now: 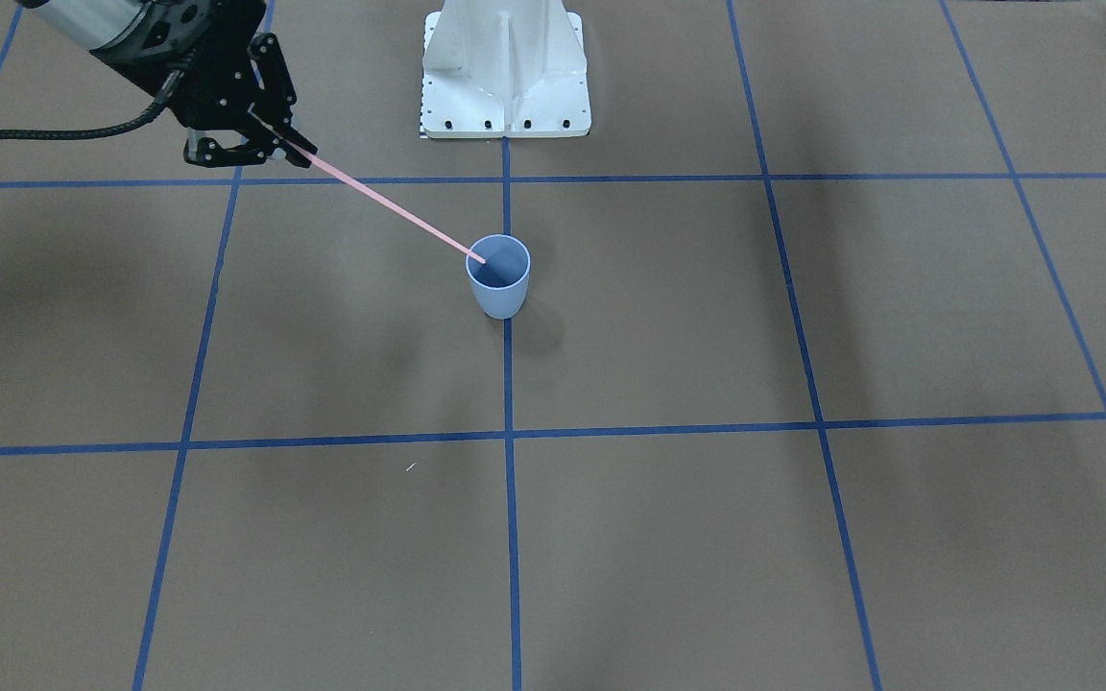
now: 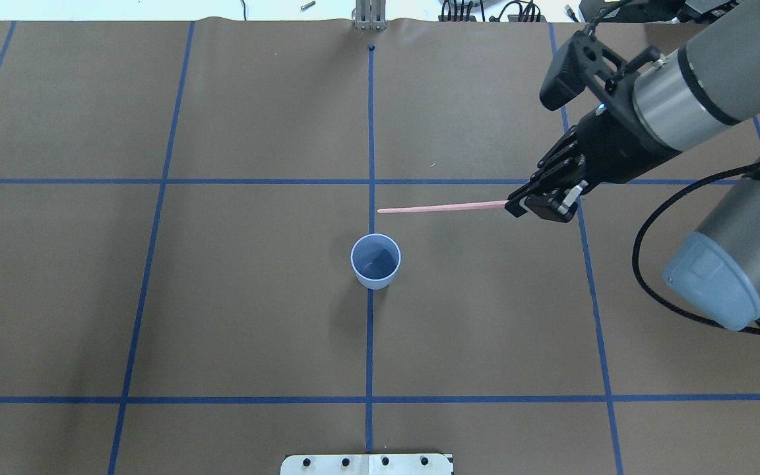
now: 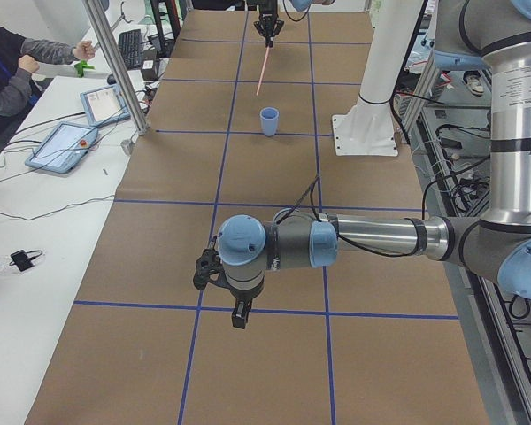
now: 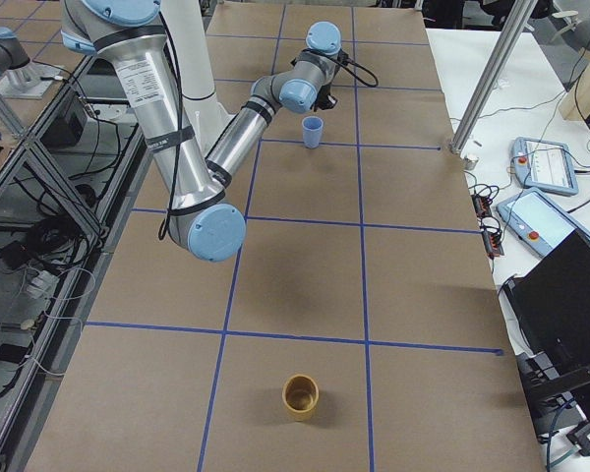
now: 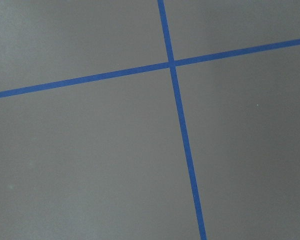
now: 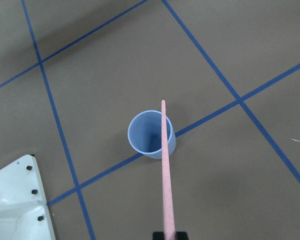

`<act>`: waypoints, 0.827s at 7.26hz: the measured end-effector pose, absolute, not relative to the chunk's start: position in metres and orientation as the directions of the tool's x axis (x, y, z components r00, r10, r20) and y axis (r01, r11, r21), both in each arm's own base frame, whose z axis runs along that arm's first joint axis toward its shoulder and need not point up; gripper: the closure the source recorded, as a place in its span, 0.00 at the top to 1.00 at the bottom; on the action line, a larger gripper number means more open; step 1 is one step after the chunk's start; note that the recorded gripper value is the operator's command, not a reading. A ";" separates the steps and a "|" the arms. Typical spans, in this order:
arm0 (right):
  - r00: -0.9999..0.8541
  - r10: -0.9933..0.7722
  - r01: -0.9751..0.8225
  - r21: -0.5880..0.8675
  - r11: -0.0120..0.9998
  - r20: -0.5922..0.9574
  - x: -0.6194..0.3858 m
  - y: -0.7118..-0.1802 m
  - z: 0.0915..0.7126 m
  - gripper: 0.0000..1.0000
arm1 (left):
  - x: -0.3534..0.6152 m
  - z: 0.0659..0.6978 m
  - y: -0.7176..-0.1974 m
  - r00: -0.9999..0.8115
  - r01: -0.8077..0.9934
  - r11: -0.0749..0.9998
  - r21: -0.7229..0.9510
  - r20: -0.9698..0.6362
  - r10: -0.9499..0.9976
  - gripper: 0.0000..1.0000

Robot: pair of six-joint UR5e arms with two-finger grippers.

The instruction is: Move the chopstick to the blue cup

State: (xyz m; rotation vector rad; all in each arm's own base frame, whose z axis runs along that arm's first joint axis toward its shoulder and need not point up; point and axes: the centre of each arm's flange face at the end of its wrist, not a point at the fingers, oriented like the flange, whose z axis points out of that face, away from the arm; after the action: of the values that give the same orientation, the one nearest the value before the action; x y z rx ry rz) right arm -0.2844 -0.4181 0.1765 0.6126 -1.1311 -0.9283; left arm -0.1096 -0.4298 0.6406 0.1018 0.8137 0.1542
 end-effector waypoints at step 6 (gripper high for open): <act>0.279 -0.840 0.364 0.758 0.541 0.465 -0.319 -0.404 0.178 0.00 | -0.109 0.648 -0.430 0.671 -0.094 0.986 0.136 -0.723 0.164 0.98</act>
State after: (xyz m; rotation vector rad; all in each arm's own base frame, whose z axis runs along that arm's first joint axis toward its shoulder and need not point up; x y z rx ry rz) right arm -0.3194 -0.4044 0.1779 0.5793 -0.9787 -0.8700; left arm -0.1092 -0.4297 0.6476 0.0893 0.8228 0.1455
